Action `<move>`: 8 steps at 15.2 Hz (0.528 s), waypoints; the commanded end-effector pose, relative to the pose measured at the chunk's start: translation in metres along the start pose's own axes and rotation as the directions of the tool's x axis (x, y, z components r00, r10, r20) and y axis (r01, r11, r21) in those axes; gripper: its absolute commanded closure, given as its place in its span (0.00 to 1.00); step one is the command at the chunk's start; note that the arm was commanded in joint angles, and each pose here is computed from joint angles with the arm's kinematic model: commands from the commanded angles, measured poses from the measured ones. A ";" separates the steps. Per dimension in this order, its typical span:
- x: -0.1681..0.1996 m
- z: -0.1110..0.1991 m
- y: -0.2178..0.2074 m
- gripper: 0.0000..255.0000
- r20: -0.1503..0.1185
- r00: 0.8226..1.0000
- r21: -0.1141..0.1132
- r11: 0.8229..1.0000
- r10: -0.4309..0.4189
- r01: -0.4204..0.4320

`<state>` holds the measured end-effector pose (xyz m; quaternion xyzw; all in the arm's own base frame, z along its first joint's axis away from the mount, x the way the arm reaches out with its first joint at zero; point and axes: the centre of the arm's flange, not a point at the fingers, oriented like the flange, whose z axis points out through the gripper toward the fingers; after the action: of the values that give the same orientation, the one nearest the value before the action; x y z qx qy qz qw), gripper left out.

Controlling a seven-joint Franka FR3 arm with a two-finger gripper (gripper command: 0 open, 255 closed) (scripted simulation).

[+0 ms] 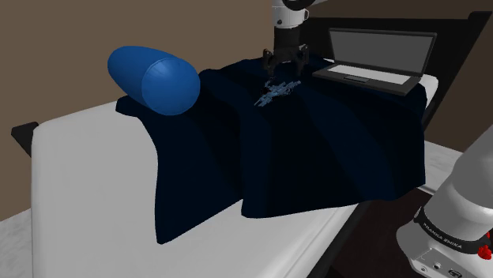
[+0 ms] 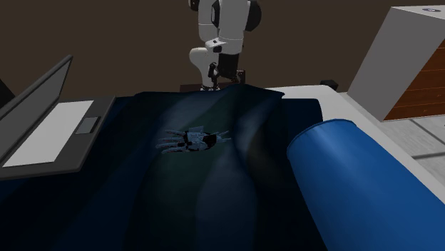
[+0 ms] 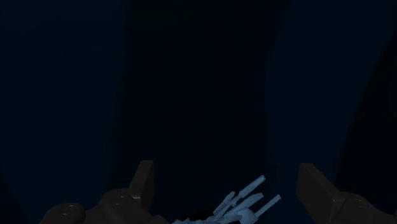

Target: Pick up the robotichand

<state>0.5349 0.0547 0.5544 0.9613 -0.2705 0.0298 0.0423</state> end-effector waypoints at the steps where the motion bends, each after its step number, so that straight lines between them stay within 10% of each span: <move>1: 0.024 0.006 -0.008 0.00 0.000 0.996 0.000 0.996 0.085 -0.085; 8: 0.111 0.031 -0.022 0.00 -0.001 0.934 0.000 0.934 0.356 -0.356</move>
<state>0.6295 0.0178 0.5370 0.9060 -0.4201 0.0362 0.0371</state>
